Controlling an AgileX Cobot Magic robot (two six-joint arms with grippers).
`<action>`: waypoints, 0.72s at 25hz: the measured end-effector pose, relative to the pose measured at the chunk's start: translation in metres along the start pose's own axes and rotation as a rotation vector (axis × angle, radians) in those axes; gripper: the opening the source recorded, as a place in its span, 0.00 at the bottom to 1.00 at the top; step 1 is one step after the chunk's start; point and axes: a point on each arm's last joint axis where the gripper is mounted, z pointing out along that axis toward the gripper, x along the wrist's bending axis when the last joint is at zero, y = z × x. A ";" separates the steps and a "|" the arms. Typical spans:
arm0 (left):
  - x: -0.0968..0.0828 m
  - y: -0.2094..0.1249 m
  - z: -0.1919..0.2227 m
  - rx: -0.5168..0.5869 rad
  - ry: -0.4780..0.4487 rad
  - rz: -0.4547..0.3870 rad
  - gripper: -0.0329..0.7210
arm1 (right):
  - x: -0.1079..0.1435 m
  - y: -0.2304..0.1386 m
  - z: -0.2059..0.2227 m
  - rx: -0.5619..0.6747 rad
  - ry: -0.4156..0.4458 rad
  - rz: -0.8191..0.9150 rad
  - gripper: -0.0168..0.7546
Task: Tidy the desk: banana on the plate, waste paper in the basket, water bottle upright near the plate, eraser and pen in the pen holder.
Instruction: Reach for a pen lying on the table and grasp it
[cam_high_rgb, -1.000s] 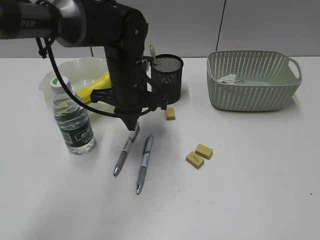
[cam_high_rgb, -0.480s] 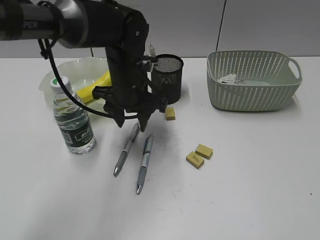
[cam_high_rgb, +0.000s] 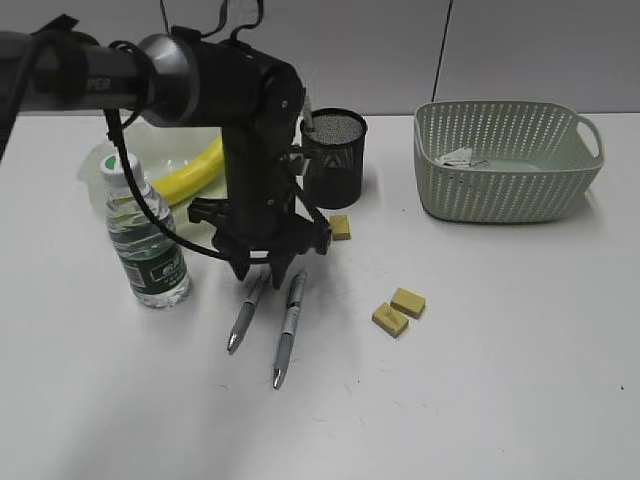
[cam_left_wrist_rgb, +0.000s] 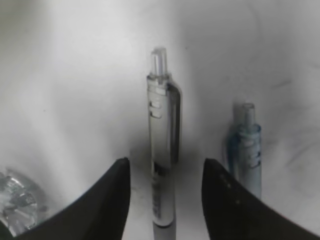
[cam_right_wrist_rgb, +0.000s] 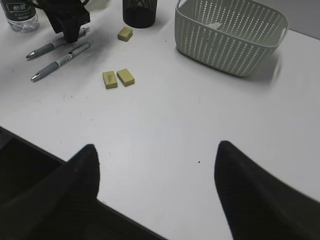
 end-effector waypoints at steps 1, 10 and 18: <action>-0.001 0.001 0.002 -0.005 -0.003 0.000 0.51 | 0.000 0.000 0.000 0.000 0.000 0.000 0.75; -0.001 0.001 0.010 0.007 0.005 0.007 0.43 | 0.000 0.000 0.000 0.000 0.000 0.000 0.75; -0.001 0.001 0.013 0.011 0.010 0.016 0.42 | 0.000 0.000 0.000 0.000 0.000 0.000 0.75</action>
